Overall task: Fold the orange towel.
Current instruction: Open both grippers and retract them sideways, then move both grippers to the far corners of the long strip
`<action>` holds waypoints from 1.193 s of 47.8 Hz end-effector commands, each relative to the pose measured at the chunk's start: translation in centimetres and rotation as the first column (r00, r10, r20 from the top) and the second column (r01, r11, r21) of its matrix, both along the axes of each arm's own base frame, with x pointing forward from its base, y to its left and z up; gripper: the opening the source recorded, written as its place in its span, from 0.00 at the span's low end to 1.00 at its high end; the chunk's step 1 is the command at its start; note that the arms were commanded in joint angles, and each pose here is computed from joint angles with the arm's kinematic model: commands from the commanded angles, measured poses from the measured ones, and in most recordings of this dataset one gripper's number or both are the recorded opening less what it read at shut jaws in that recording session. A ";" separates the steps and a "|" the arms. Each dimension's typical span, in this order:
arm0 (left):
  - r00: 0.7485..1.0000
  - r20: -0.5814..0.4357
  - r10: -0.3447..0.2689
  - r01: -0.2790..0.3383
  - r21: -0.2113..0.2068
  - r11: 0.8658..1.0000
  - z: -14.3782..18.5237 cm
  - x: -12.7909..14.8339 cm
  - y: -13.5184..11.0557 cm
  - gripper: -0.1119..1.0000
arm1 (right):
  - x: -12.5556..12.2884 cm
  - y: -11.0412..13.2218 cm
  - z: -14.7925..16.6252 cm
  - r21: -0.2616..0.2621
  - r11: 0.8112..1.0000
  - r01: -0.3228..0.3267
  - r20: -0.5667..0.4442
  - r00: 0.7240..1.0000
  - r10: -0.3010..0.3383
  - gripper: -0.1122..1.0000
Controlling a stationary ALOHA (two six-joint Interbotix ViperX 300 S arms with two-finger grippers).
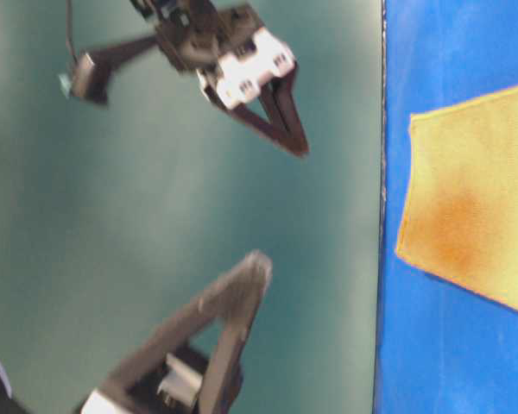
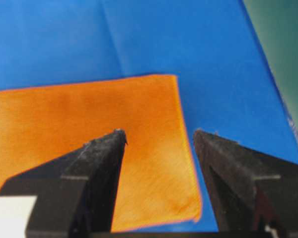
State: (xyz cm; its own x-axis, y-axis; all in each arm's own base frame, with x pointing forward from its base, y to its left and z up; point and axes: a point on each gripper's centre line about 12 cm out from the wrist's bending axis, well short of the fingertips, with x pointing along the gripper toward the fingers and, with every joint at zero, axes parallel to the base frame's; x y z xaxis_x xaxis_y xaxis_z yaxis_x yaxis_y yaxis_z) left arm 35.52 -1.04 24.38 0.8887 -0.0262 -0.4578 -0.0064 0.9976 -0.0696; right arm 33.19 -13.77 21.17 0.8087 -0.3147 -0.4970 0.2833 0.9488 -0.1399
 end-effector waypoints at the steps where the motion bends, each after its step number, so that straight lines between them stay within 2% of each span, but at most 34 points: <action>1: 0.997 0.066 0.039 -0.040 0.017 0.999 1.3 -1.4 1.7 0.78 | -1.1 1.3 1.6 0.006 1.000 -0.018 0.083 0.996 0.018 0.64; 13: 0.970 0.212 0.115 -0.128 0.046 0.991 0.7 -6.0 4.3 0.78 | -5.0 5.7 2.5 0.054 0.993 -0.105 0.232 0.969 0.090 0.64; 23: 0.958 0.253 0.135 -0.152 0.047 0.987 -1.0 -8.7 4.6 0.78 | -7.4 7.9 1.5 0.112 0.981 -0.156 0.296 0.948 0.117 0.64; 30: 0.959 0.248 0.135 -0.151 0.049 0.987 -1.5 -8.9 4.5 0.78 | -7.8 8.3 0.9 0.135 0.977 -0.167 0.315 0.942 0.117 0.64; 49: 0.959 0.247 0.137 -0.153 0.047 0.987 -1.5 -8.7 4.6 0.78 | -7.7 8.2 1.1 0.136 0.977 -0.167 0.320 0.940 0.116 0.64; 57: 0.951 0.244 0.193 -0.210 0.049 0.976 -1.2 -7.4 6.5 0.78 | -6.8 6.7 1.6 0.140 0.983 -0.116 0.320 0.945 0.066 0.64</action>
